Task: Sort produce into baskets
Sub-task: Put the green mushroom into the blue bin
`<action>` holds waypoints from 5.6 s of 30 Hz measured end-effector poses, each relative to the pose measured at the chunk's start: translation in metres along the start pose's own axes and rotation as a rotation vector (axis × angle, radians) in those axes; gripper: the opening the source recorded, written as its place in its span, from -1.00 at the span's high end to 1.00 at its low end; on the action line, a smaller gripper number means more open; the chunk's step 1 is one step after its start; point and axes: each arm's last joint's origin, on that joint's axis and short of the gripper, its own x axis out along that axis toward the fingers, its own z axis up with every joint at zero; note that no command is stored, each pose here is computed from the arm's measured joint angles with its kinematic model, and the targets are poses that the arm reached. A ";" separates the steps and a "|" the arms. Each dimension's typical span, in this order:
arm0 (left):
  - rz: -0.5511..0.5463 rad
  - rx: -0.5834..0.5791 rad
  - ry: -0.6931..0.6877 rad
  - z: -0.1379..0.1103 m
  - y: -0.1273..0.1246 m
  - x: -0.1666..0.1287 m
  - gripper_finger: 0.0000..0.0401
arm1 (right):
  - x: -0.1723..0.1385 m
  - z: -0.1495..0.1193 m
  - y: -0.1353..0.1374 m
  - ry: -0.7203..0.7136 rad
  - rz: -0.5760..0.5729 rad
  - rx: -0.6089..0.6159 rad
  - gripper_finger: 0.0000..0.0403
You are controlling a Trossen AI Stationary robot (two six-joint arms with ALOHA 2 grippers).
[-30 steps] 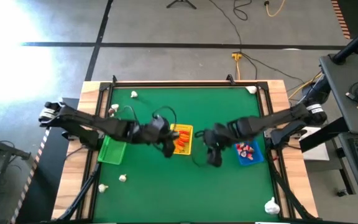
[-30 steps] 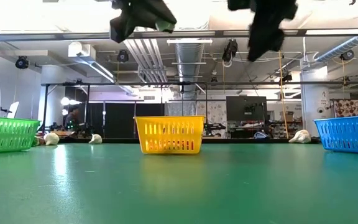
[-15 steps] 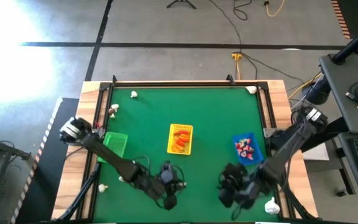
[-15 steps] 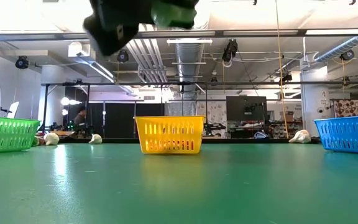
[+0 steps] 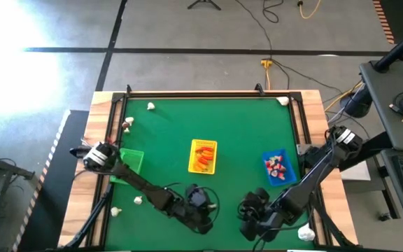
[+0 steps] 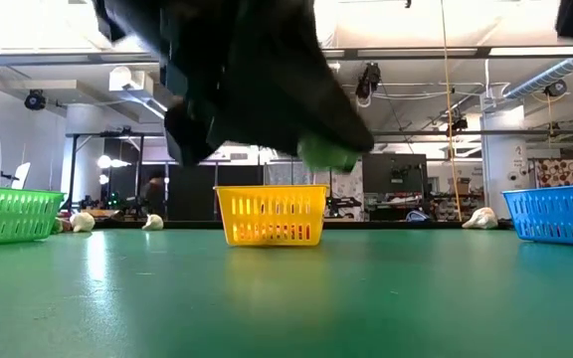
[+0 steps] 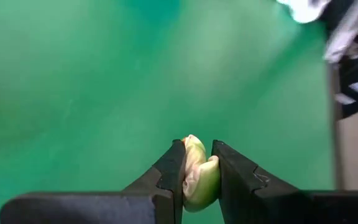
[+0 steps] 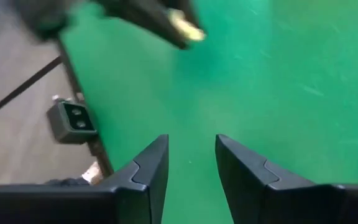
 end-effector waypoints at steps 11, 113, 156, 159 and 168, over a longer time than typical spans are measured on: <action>0.079 -0.002 0.062 -0.010 0.015 0.015 0.74 | 0.007 0.001 -0.001 -0.107 -0.062 -0.285 0.33; 0.358 -0.191 0.203 -0.063 0.008 -0.055 -0.08 | -0.081 0.053 -0.119 0.013 -0.633 0.047 0.73; 1.055 -0.550 0.469 0.077 0.259 -0.179 -0.08 | -0.079 0.063 -0.023 -0.144 -0.168 0.252 -0.09; 1.109 -0.683 0.368 0.071 0.280 -0.172 -0.08 | -0.069 0.064 0.002 -0.134 -0.158 0.188 -0.09; 1.214 -1.012 0.135 0.053 0.317 -0.162 -0.08 | -0.058 0.047 0.047 -0.089 -0.191 0.138 -0.09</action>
